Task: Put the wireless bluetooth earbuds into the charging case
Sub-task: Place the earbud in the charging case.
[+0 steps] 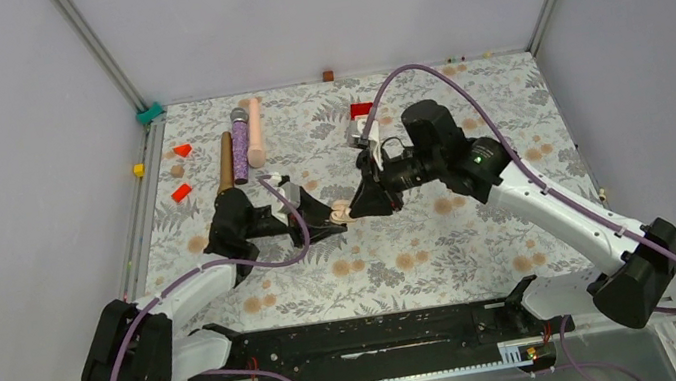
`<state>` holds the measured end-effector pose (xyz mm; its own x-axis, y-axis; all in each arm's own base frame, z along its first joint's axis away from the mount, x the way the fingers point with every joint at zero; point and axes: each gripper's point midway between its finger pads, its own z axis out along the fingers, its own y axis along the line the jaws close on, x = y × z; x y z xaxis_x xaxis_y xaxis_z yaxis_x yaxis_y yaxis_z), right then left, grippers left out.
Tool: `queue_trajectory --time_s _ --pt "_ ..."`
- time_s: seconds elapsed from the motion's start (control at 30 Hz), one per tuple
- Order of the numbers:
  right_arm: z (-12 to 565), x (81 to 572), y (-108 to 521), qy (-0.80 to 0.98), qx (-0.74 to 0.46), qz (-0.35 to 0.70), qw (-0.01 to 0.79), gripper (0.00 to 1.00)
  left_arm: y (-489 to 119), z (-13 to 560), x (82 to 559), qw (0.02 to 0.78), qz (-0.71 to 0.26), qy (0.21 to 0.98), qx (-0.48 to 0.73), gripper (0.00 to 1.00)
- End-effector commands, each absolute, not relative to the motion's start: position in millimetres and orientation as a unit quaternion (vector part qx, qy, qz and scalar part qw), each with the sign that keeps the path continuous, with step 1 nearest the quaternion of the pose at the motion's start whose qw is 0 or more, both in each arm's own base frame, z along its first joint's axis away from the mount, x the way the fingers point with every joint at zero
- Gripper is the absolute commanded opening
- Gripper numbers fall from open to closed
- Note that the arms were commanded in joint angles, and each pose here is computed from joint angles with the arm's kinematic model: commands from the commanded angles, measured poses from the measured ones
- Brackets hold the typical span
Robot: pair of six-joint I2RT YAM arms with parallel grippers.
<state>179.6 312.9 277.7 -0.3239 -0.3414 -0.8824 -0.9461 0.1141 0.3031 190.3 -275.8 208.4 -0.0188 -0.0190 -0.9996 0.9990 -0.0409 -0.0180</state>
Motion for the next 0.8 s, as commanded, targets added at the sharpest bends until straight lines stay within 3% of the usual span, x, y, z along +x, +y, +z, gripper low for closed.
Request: queue_trajectory --time_s 0.0,0.77 --pt "283.3 185.2 317.6 0.659 -0.488 0.441 0.365 0.27 -276.5 227.4 180.3 0.511 -0.525 0.443 0.516 0.00" --pt "273.8 191.7 330.3 0.666 -0.491 0.416 0.377 0.27 -279.6 230.3 176.0 0.499 -0.542 0.444 0.510 0.00"
